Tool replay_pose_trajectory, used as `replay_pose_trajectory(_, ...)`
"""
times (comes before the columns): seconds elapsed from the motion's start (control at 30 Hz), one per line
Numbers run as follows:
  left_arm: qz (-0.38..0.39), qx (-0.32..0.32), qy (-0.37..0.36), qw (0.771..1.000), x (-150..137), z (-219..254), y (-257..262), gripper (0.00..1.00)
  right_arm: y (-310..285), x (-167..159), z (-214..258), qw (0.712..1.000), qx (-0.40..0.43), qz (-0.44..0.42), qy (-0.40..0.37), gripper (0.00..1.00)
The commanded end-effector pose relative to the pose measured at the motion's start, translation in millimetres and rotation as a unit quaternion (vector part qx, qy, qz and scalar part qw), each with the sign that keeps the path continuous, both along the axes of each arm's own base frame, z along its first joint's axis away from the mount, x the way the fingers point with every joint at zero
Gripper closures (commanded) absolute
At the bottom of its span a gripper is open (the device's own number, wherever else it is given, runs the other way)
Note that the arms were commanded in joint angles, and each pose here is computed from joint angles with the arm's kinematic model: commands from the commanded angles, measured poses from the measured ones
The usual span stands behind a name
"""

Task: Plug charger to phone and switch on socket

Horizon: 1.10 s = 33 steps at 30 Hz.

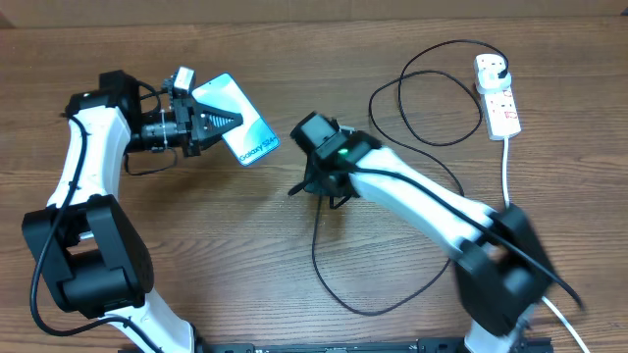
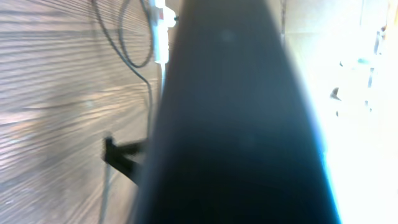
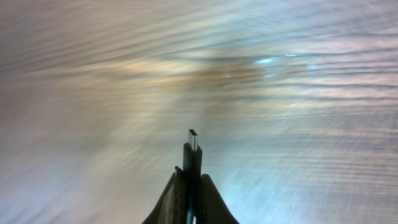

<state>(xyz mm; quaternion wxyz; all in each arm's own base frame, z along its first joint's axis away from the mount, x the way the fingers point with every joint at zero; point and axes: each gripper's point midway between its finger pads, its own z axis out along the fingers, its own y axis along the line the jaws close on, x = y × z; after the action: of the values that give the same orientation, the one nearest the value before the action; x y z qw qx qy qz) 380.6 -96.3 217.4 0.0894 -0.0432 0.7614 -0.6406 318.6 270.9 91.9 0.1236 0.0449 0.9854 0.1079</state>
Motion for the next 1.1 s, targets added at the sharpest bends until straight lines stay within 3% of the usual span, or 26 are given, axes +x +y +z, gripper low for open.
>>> replay_pose_trajectory(0.0, -0.019, -0.064, -0.028, 0.997, -3, 29, -17, 0.96, 24, -28, 82, 0.984, 0.105, 0.137, -0.038, 0.96)
replay_pose_trajectory(0.17, -0.039, -0.083, -0.034, 0.995, -7, 35, -31, 0.96, 14, -70, 131, 0.965, 0.145, 0.215, -0.049, 0.96)
replay_pose_trajectory(0.33, -0.052, -0.085, -0.026, 0.995, -11, 35, -42, 0.96, 22, -117, 166, 0.918, 0.225, 0.324, -0.04, 0.96)
replay_pose_trajectory(0.53, -0.073, -0.088, -0.005, 0.993, -21, 35, -59, 0.96, 33, -141, 183, 0.883, 0.293, 0.366, -0.014, 0.96)
replay_pose_trajectory(0.8, -0.09, -0.09, 0.014, 0.992, -30, 36, -72, 0.96, 33, -141, 185, 0.886, 0.304, 0.351, -0.001, 0.96)
replay_pose_trajectory(0.97, -0.091, -0.089, 0.0, 0.992, -30, 36, -72, 0.96, 8, -120, 181, 0.905, 0.302, 0.299, 0.011, 0.96)
replay_pose_trajectory(1.07, -0.092, -0.088, -0.007, 0.992, -30, 37, -72, 0.96, -4, -110, 186, 0.898, 0.322, 0.3, 0.002, 0.96)
